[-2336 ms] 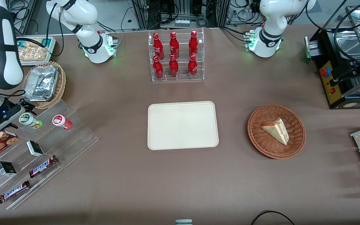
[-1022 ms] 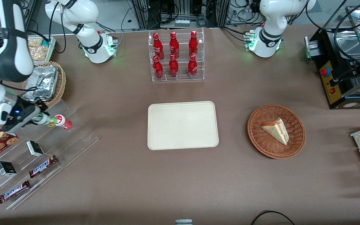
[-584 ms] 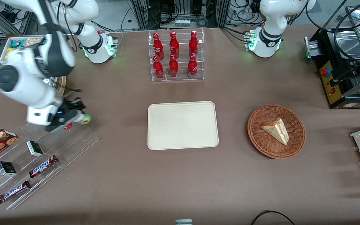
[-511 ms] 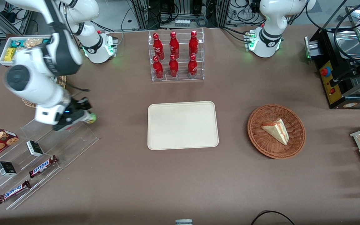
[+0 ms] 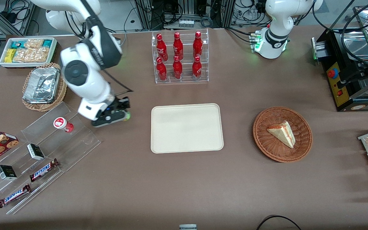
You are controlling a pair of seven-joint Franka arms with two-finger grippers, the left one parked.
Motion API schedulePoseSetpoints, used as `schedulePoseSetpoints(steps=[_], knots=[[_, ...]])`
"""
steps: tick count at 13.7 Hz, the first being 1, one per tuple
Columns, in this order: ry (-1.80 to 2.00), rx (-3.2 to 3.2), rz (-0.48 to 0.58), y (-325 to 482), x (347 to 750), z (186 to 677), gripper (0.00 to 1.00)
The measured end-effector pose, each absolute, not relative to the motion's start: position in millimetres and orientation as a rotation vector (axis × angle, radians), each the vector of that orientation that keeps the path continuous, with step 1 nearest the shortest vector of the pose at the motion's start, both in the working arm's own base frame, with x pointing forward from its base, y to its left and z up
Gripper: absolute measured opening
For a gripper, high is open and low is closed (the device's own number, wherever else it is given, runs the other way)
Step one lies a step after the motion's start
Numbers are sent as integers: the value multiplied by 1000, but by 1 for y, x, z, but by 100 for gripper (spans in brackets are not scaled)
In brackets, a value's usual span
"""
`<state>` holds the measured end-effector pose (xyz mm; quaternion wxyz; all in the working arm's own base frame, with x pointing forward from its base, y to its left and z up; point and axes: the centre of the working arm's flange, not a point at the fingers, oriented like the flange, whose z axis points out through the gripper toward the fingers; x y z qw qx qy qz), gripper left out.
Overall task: Place green gum on tray
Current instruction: 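Lift the green gum container off the stand and carry it toward the tray, then lower the held gum container onto the beige tray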
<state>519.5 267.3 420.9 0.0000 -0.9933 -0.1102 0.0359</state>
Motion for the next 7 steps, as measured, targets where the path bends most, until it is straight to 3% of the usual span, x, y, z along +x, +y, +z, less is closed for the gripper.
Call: schedulePoseSetpoints(steps=[7], knots=[[-141,-3148,78,382,519,388,59]])
